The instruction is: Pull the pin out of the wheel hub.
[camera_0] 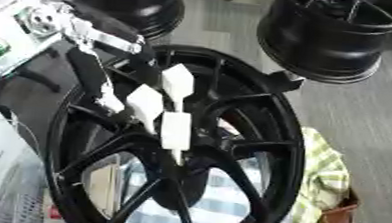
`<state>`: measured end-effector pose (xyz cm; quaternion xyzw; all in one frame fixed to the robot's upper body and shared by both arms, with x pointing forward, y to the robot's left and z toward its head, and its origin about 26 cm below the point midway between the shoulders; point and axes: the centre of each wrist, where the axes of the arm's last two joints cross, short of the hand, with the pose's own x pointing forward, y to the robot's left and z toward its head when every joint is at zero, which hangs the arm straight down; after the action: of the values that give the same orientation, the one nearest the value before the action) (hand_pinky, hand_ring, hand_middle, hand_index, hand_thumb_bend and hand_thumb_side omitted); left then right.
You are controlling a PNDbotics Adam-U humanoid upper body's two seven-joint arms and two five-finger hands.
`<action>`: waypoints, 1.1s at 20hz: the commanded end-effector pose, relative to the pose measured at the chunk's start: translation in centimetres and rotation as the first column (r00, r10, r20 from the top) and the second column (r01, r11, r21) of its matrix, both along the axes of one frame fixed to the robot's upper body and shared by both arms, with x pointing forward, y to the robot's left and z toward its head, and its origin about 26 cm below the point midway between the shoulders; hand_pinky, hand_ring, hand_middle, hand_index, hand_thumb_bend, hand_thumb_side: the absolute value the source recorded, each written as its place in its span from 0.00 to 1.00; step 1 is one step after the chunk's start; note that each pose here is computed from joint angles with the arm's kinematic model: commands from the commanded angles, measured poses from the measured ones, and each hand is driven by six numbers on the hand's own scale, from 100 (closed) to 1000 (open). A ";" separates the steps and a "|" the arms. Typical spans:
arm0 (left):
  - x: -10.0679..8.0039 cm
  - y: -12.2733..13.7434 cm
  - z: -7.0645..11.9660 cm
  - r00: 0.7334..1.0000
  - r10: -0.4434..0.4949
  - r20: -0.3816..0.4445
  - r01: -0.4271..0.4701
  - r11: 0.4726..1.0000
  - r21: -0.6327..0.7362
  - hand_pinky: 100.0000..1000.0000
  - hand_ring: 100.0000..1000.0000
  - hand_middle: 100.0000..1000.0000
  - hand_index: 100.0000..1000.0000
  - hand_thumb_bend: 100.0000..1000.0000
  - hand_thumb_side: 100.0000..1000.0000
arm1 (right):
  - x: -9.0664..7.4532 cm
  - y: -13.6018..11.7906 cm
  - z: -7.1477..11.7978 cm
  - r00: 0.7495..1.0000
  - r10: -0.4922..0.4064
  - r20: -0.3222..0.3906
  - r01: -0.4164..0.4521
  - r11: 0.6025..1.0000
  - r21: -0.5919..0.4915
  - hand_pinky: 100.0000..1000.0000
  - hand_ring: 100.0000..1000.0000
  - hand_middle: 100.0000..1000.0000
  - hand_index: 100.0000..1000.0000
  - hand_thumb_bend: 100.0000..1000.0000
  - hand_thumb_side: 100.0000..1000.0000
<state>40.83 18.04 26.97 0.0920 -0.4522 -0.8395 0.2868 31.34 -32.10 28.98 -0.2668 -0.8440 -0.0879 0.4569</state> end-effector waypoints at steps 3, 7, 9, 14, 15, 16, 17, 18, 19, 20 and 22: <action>0.3 0.2 0.3 1.000 0.001 0.005 -0.001 1.000 -0.003 0.77 0.74 0.65 0.81 0.39 0.37 | -0.6 -0.2 1.0 0.999 -0.012 0.041 0.013 1.000 -0.004 0.74 0.54 0.52 0.68 0.21 0.27; 0.6 0.2 -0.2 1.000 0.002 -0.007 -0.002 1.000 0.000 0.77 0.74 0.65 0.81 0.39 0.37 | -0.6 -0.2 1.1 0.999 -0.017 0.046 0.017 1.000 0.002 0.74 0.54 0.52 0.68 0.21 0.27; 0.7 0.2 -0.5 1.000 0.002 -0.013 -0.002 1.000 -0.002 0.76 0.73 0.66 0.81 0.38 0.37 | -0.6 -0.2 1.1 0.998 -0.021 0.051 0.021 1.000 0.008 0.74 0.54 0.52 0.68 0.21 0.27; 1.0 0.3 -1.1 1.000 0.005 -0.026 -0.005 1.000 0.002 0.76 0.73 0.65 0.81 0.36 0.35 | -0.7 -0.2 1.2 0.998 -0.029 0.062 0.028 0.999 0.018 0.74 0.54 0.51 0.68 0.21 0.27; 1.1 0.4 -1.2 1.000 0.007 -0.027 -0.007 1.000 0.003 0.76 0.73 0.65 0.81 0.36 0.35 | -0.7 -0.2 1.2 0.998 -0.030 0.063 0.029 0.999 0.019 0.74 0.54 0.51 0.68 0.21 0.27; 1.1 0.4 -1.2 1.000 0.008 -0.028 -0.008 1.000 0.004 0.76 0.73 0.65 0.81 0.36 0.35 | -0.7 -0.2 1.2 0.997 -0.031 0.064 0.030 0.999 0.019 0.74 0.54 0.51 0.68 0.21 0.27; 1.1 0.4 -1.3 1.000 0.008 -0.028 -0.008 1.000 0.004 0.76 0.73 0.65 0.81 0.36 0.35 | -0.7 -0.2 1.2 0.997 -0.031 0.065 0.030 0.999 0.019 0.74 0.54 0.51 0.68 0.21 0.27; 1.2 0.5 -1.3 1.000 0.008 -0.027 -0.008 1.000 0.005 0.76 0.73 0.65 0.81 0.36 0.35 | -0.8 -0.2 1.2 0.997 -0.031 0.065 0.030 0.999 0.019 0.74 0.54 0.51 0.68 0.21 0.27; 1.2 0.5 -1.3 1.000 0.008 -0.027 -0.008 1.000 0.004 0.74 0.70 0.58 0.77 0.27 0.30 | -0.8 -0.2 1.2 0.997 -0.031 0.065 0.030 0.999 0.020 0.74 0.54 0.51 0.68 0.21 0.27; 1.1 0.4 -1.1 1.000 0.002 -0.027 -0.002 1.000 -0.005 0.74 0.70 0.56 0.76 0.25 0.29 | -0.8 -0.3 1.2 0.997 -0.037 0.067 0.035 0.999 0.024 0.74 0.54 0.51 0.68 0.21 0.27; 1.1 0.3 -0.9 0.999 -0.005 -0.032 0.005 1.000 -0.021 0.72 0.67 0.51 0.74 0.21 0.25 | -0.8 -0.4 1.2 0.996 -0.045 0.071 0.043 0.999 0.029 0.74 0.54 0.51 0.68 0.21 0.27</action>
<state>42.01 18.28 24.89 0.0682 -0.4479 -0.8386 0.3024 31.11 -32.40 29.04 -0.2724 -0.8435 -0.1163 0.4480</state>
